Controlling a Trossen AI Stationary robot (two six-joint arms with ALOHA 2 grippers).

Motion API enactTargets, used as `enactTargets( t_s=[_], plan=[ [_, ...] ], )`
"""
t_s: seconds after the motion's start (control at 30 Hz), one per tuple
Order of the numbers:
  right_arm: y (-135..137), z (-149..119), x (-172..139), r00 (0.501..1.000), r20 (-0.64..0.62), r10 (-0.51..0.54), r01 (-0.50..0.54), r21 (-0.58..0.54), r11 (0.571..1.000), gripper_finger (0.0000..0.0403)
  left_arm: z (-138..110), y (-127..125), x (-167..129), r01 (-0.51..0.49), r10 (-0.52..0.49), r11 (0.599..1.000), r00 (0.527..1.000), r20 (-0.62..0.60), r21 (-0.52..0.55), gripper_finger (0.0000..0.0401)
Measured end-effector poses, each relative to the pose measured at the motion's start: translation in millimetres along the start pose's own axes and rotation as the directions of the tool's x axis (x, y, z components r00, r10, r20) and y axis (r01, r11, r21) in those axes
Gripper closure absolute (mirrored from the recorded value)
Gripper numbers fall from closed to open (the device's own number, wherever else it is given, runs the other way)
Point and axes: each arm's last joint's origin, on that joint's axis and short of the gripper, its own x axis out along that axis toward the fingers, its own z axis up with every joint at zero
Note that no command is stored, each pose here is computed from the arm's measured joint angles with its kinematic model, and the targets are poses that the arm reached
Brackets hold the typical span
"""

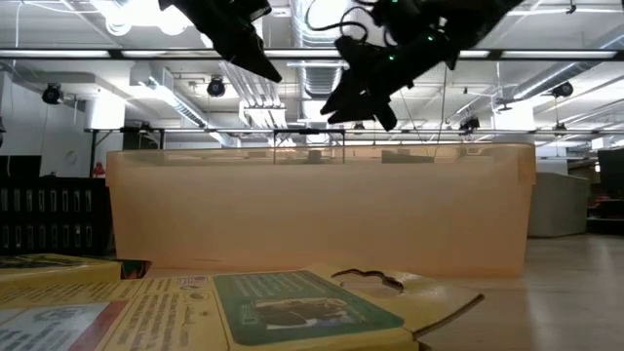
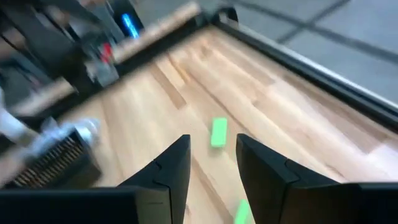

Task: Pick & Place School Supplies
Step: Adjust the black bin on the table

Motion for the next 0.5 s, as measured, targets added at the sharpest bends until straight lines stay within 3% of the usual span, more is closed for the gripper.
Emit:
enactTargets(
  t_s=[0.13,0.3,0.5],
  plan=[
    [5.1,12.6,12.9,0.990,-0.127,-0.052,0.051,-0.009,0.999,0.0286,-6.8,13.1,-6.8,-0.008,0.009,0.999,1.000,0.007,-0.031,0.0224],
    [12.6,18.6,32.0,0.988,-0.149,-0.051,0.041,-0.066,0.997,0.0294,-16.4,31.0,-27.3,-0.060,0.060,0.996,0.998,0.009,-0.071,0.0224],
    [17.2,15.9,47.3,0.986,-0.161,-0.044,0.033,-0.074,0.997,0.0304,-20.6,41.5,-61.1,0.116,-0.096,0.990,0.973,0.210,-0.083,0.0224]
  ],
)
